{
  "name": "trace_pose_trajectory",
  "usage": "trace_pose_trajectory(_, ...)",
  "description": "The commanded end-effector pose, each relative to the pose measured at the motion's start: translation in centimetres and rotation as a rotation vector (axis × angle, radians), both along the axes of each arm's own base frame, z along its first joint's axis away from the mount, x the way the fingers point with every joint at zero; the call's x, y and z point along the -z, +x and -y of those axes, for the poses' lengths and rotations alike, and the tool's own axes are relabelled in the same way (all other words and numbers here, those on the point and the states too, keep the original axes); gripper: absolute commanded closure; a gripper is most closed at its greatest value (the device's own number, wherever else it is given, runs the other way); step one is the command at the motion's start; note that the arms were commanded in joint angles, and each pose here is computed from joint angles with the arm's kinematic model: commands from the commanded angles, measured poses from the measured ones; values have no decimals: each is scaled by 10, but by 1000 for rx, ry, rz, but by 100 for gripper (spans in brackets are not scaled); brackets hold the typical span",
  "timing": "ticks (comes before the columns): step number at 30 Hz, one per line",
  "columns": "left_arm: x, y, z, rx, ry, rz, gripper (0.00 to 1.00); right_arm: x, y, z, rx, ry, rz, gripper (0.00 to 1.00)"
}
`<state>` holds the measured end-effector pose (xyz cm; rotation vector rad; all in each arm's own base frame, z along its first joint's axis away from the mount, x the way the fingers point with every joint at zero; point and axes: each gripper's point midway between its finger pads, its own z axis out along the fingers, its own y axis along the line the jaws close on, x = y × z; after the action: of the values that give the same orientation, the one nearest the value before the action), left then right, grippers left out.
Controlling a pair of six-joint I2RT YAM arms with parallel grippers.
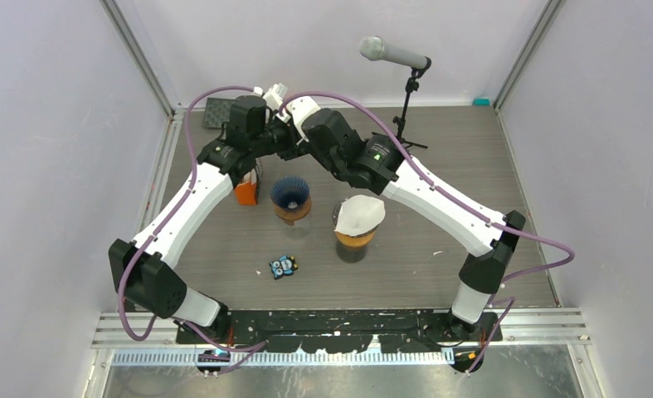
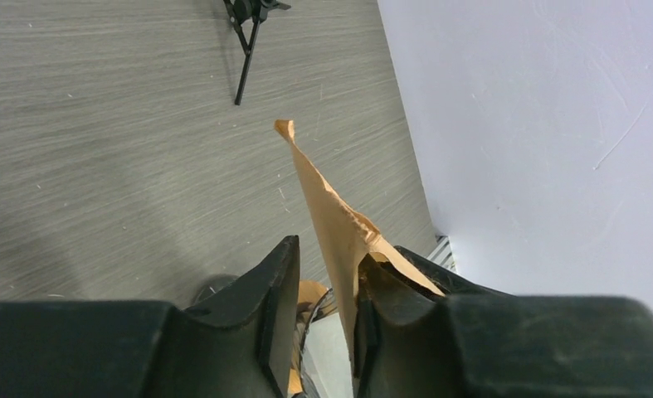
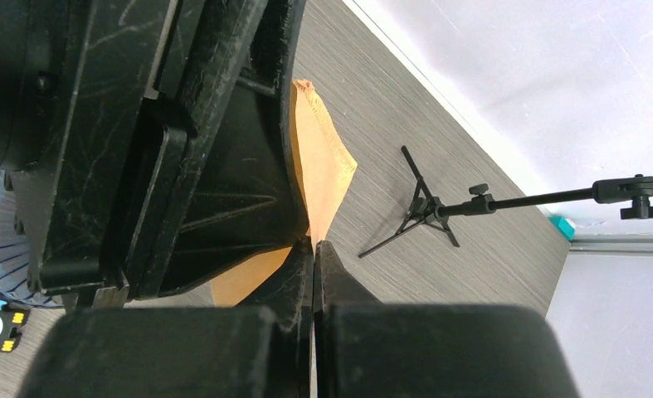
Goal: Place the coffee filter in the dripper
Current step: Place the coffee filter in the coffee dripper.
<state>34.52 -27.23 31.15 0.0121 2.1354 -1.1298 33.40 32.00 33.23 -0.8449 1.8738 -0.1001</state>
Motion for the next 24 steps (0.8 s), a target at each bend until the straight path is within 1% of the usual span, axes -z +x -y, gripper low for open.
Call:
trace_pose_trajectory(1, -22, 9, 2, -16, -24, 89, 78, -26, 3, -2, 28, 77, 56, 99)
trace_pose_trajectory(4, -21, 9, -2, -25, -4, 98, 88, -26, 5, 1, 38, 62, 71, 99)
trace_pose_trajectory(11, -19, 11, -11, -48, 57, 137, 100, -28, 7, 1, 43, 54, 80, 99)
trace_pose_trajectory(22, -19, 13, -24, -80, 127, 188, 100, -34, 7, 8, 53, 41, 100, 100)
trace_pose_trajectory(24, -19, 13, -25, -84, 134, 195, 97, -35, 7, 8, 53, 41, 101, 100)
